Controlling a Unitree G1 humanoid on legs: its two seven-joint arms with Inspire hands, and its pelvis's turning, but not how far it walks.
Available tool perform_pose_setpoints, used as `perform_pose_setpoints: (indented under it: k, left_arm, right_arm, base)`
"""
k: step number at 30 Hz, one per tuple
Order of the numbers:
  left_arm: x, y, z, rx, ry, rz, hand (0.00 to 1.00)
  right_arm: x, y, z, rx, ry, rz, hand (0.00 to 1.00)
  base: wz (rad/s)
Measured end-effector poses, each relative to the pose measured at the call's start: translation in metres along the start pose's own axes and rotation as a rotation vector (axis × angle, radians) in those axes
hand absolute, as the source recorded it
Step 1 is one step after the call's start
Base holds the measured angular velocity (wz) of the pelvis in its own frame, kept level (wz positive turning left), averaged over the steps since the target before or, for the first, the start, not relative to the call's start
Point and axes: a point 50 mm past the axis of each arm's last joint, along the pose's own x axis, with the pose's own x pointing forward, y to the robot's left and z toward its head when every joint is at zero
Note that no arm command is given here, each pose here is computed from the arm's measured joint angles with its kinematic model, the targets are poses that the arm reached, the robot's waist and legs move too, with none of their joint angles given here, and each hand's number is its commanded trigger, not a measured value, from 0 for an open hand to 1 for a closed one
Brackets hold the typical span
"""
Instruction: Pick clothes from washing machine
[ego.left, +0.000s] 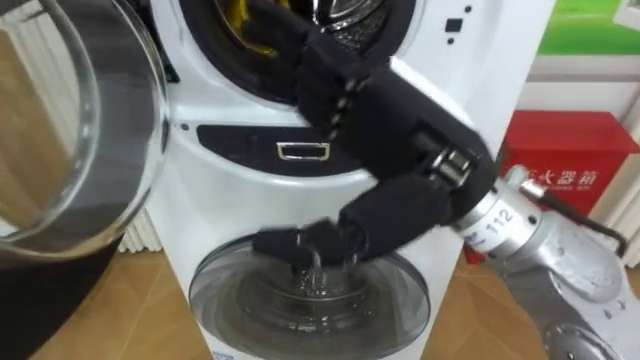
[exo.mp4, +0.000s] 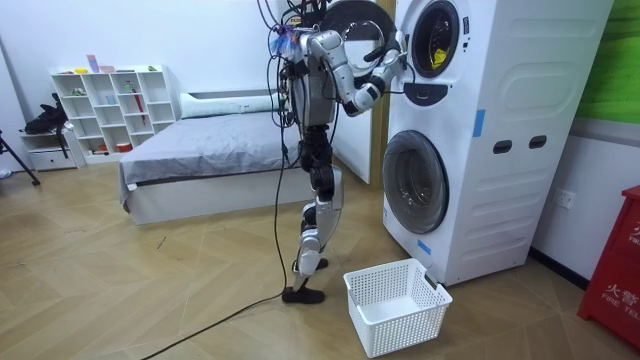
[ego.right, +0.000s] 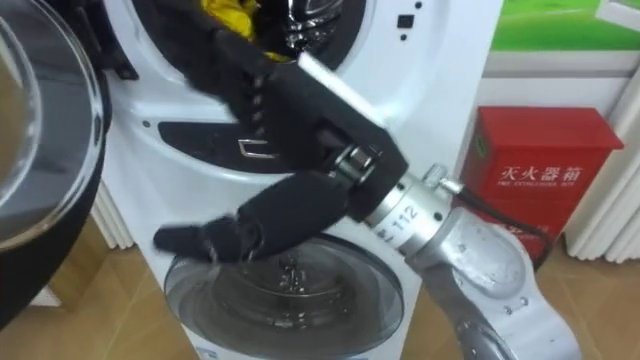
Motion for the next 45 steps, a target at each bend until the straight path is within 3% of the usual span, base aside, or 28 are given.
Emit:
perform_pose_setpoints:
  k: [6,20,24,28,33,45]
  left_arm:
    - [-0.006,-0.009,-0.016,0.032,0.029,-0.030,0.00]
    - [-0.003,-0.009,0.001,0.062,-0.026,-0.038,0.00]
    - [-0.007,-0.014,-0.015,0.059,0.036,-0.044,0.00]
    - [-0.005,-0.010,-0.005,0.051,0.007,-0.014,0.00]
    - [-0.004,-0.010,-0.006,0.053,0.020,-0.014,0.00]
    - [-0.003,-0.010,-0.004,0.049,0.010,-0.050,0.00]
  right_arm:
    - [0.002,-0.001,-0.001,-0.005,-0.002,-0.071,0.00]
    - [0.000,-0.007,-0.026,-0.088,0.124,-0.220,0.00]
    - [0.002,-0.007,-0.029,-0.078,0.121,-0.302,0.00]
    - [-0.003,-0.018,-0.028,-0.097,0.116,-0.380,0.00]
    - [-0.009,-0.024,-0.048,-0.073,0.195,-0.427,0.00]
    - [-0.010,-0.026,-0.052,-0.080,0.216,-0.462,0.00]
  base:
    - [-0.05]
    - [-0.04]
    - [-0.10]
    - [0.28]
    - [0.04]
    - [-0.04]
